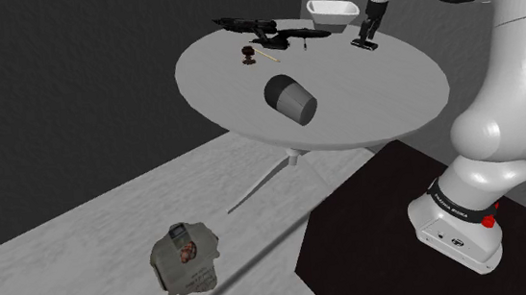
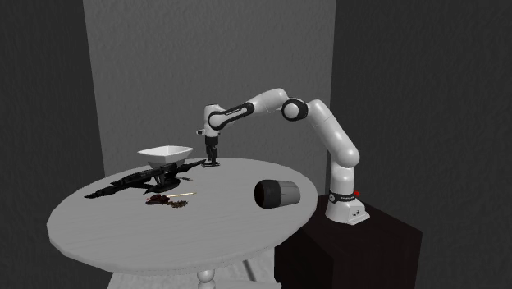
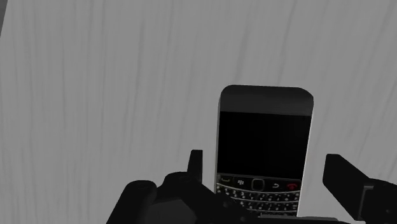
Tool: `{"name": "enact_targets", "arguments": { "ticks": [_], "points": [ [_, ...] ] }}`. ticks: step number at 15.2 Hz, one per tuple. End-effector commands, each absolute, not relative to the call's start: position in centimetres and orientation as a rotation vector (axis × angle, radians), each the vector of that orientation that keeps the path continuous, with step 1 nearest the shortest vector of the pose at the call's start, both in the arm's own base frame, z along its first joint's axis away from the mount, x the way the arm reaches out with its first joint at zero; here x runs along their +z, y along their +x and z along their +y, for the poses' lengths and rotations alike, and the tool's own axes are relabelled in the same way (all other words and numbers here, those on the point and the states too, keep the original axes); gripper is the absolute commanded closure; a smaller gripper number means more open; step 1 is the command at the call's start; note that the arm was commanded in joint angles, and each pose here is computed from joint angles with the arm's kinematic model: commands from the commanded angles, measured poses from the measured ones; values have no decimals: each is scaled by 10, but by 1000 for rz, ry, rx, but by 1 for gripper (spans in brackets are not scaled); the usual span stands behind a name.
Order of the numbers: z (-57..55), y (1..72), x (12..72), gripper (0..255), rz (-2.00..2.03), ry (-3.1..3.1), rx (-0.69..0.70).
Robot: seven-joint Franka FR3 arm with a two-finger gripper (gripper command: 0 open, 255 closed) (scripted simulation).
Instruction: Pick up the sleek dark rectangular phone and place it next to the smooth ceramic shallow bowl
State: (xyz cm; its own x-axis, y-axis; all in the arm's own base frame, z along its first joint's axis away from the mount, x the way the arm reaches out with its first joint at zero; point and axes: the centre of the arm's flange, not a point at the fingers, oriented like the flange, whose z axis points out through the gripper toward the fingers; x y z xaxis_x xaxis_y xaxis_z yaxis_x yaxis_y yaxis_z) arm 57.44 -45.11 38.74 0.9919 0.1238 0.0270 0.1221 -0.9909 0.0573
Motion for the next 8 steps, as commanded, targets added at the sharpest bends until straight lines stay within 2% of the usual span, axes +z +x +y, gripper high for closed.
{"name": "enact_targets", "arguments": {
  "ticks": [1, 4, 8],
  "points": [
    [-451, 574, 387, 0, 190, 3080, 47],
    [-451, 574, 387, 0, 190, 3080, 47],
    [-448, 573, 437, 0, 190, 3080, 47]
  ]
}}
